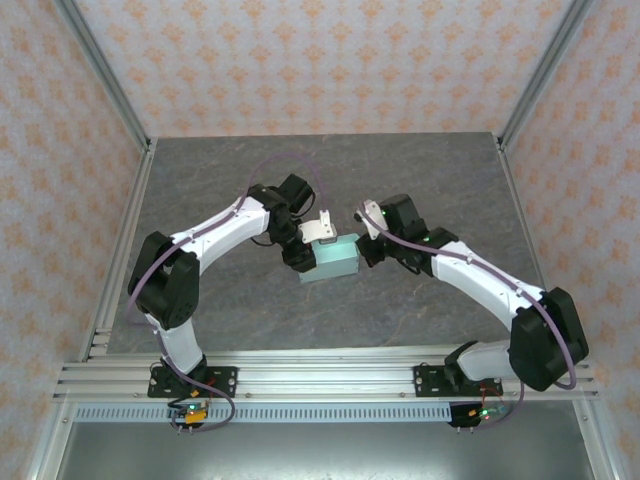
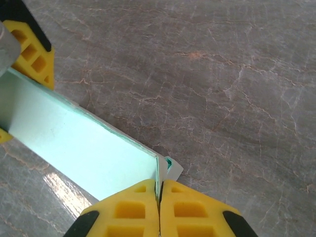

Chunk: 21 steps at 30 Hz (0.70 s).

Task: Fold the paper box

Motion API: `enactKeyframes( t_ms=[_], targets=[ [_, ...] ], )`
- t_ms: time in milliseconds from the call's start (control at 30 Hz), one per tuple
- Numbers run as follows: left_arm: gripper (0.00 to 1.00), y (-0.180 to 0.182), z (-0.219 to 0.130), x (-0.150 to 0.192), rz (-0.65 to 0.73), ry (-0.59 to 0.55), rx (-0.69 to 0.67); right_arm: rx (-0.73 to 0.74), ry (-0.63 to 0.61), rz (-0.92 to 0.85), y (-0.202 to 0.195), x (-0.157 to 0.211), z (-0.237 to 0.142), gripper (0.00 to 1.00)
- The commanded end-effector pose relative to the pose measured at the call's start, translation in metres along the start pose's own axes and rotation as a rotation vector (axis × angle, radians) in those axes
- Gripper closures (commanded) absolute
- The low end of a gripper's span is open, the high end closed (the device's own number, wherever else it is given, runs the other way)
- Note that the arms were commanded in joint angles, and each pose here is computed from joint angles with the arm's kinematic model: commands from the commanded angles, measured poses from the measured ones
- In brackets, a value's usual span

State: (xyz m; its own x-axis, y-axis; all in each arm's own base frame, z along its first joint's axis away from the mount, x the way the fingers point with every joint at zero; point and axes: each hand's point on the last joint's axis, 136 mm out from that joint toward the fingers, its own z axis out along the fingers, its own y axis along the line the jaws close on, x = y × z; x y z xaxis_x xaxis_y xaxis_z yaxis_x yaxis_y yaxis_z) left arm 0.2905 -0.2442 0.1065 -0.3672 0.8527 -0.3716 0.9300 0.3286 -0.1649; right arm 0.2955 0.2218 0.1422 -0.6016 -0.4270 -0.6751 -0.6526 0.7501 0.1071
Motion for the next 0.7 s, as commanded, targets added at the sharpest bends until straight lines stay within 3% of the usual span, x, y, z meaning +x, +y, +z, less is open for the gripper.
enactKeyframes(
  t_ms=[0, 333, 667],
  targets=[
    [0.56, 0.004, -0.008, -0.018, 0.001, -0.083, -0.041, -0.015, -0.01, 0.057, 0.017, -0.009, 0.002, 0.97],
    [0.57, 0.012, -0.006, -0.026, -0.081, -0.158, -0.09, 0.187, -0.122, 0.341, 0.0, -0.011, 0.001, 0.99],
    [0.55, 0.011, -0.01, -0.03, -0.081, -0.201, -0.132, 0.26, -0.146, 0.364, -0.005, 0.017, 0.007, 0.99]
  ],
)
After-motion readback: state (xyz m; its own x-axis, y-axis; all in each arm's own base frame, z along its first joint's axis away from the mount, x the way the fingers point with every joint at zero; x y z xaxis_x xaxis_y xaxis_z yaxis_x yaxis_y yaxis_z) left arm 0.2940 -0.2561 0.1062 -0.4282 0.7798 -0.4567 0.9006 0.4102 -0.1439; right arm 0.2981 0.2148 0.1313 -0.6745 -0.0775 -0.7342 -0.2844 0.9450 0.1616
